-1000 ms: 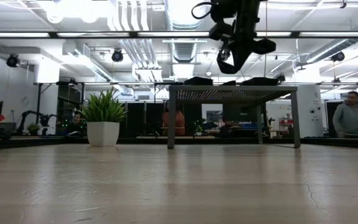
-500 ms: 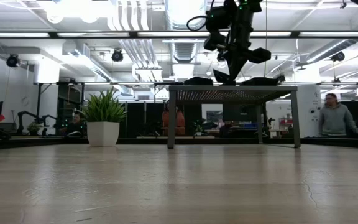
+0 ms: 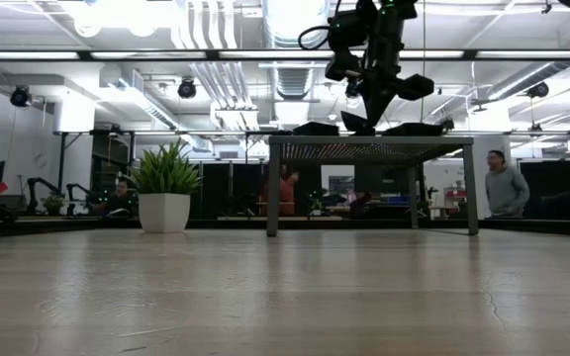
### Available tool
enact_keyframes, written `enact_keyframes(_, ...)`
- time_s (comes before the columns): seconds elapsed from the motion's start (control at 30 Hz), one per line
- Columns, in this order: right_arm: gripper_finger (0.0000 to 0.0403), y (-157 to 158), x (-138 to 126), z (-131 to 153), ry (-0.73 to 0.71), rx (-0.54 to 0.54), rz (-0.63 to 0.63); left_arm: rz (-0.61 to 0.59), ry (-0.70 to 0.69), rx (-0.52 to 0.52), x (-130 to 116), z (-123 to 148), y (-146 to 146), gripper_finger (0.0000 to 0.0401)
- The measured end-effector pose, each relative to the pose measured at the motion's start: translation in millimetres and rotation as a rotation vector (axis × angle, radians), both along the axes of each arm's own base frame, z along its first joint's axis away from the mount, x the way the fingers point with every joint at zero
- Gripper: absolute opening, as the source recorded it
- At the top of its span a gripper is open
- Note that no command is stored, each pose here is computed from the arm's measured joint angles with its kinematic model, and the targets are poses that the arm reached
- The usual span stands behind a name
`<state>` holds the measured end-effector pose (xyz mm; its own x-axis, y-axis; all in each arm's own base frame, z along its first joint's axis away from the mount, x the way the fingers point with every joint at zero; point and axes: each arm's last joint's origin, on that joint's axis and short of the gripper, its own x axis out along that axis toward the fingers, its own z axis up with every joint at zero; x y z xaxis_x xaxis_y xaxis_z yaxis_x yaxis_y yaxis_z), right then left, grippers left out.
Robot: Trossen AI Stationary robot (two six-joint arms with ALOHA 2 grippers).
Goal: Pick & Place Mini shaped plates
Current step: Stack the black drop-shaped plate on top of the black drop-shaped plate on the shelf, then return to Home Position
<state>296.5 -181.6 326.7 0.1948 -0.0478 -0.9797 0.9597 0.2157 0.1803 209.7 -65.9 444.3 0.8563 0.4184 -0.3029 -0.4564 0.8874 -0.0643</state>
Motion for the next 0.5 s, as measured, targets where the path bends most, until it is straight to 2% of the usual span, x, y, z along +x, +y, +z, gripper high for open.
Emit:
enact_keyframes(0.27,0.0016,-1.6,-1.1,0.0,0.001,0.0,-0.009,0.003,-0.011,-0.002,-3.8,2.3,1.9,0.0101)
enact_keyframes(0.5,0.0059,-1.6,-1.9,-0.2,0.007,0.006,-0.017,0.003,-0.009,0.006,-4.6,2.9,2.6,0.0099)
